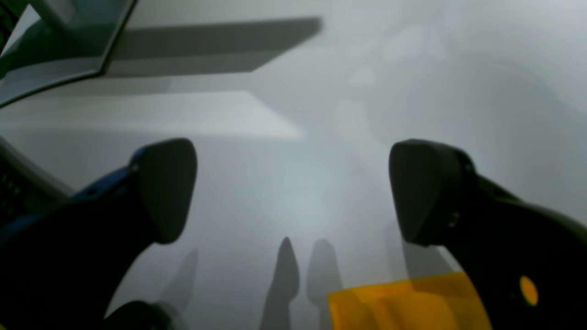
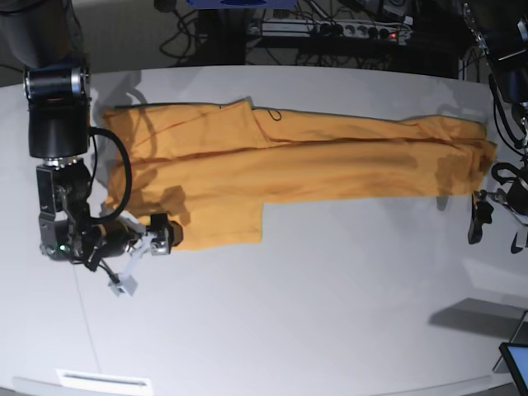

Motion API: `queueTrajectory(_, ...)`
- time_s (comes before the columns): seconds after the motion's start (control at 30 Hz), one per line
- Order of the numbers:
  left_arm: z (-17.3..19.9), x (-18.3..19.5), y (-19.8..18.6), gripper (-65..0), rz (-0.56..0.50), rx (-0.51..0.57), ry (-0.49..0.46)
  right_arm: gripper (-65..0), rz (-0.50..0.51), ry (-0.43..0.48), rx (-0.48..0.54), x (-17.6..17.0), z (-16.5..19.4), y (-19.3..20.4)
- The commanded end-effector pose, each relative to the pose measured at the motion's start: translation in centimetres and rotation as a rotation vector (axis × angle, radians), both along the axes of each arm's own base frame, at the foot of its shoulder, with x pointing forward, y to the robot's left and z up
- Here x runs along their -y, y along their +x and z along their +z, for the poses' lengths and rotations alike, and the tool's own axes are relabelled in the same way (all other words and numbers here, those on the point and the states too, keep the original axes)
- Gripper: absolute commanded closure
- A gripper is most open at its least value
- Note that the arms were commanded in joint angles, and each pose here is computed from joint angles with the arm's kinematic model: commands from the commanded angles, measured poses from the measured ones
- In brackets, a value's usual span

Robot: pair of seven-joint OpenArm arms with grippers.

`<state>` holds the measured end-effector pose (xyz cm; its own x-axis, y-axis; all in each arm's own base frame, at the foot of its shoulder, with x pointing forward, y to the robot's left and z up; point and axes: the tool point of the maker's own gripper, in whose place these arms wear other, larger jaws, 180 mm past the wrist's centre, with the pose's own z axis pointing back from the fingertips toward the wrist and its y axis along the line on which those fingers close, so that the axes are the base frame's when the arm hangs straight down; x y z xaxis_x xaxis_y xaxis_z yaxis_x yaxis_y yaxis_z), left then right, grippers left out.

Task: Fold the T-shirt properly
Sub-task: 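Move the right gripper onto the shirt's end and pinch the fabric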

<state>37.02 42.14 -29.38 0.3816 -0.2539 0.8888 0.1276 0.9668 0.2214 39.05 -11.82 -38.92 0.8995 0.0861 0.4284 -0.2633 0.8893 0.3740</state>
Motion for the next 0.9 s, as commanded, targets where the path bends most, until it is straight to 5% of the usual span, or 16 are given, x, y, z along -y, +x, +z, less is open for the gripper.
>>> queueTrajectory(0.0, 3.0, -0.9, 0.8, -65.0, 0.003, 0.078, 0.020, -65.0, -0.006, 0.016, 0.053, 0.0, 1.8, 1.6)
queueTrajectory(0.6, 3.0, -0.9, 0.8, -65.0, 0.003, 0.077, 0.020, -65.0, -0.002, 0.038, 0.009, -1.0, 0.8, 1.4)
queueTrajectory(0.73, 3.0, -0.9, 0.8, -65.0, 0.003, 0.077, 0.020, -48.0, 0.059, 0.043, 0.006, -1.2, 0.1, 1.0)
queueTrajectory(0.87, 2.9, -0.8, 0.8, -65.0, 0.003, 0.077, 0.018, -39.0, 0.076, 0.043, -0.003, -1.1, -0.2, 0.9)
